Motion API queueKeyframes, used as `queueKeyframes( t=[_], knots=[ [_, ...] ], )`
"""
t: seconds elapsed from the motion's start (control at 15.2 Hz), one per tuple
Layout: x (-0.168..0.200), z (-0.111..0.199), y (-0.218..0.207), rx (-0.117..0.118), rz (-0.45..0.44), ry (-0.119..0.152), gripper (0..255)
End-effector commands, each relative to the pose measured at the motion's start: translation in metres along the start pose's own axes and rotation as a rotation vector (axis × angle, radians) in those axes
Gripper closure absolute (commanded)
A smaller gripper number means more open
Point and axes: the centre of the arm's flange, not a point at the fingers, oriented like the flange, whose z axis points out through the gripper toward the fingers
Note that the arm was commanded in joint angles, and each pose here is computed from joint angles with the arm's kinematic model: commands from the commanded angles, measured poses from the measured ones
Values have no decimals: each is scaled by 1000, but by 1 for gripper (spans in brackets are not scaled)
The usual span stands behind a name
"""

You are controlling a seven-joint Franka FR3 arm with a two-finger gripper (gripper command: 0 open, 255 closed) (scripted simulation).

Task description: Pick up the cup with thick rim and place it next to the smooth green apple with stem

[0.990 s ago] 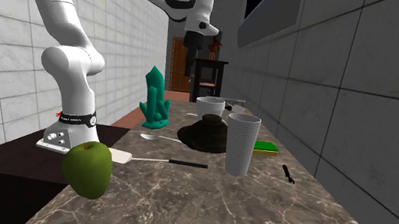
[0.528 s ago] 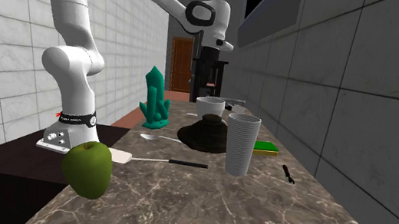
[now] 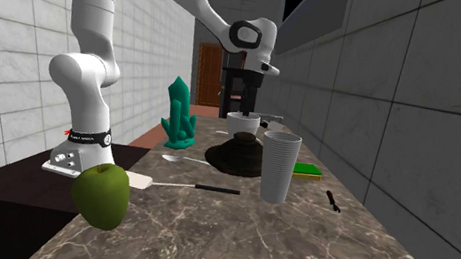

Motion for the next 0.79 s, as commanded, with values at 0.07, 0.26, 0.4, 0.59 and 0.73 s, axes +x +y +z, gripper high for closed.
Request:
queueKeyframes(
  t=[0.07,0.26,0.4,0.59,0.73],
  knots=[
    [1,16,0,0,0,0,0],
    [1,24,0,0,0,0,0],
    [1,24,0,0,0,0,0],
    [1,24,0,0,0,0,0],
    [1,24,0,0,0,0,0]
  ],
)
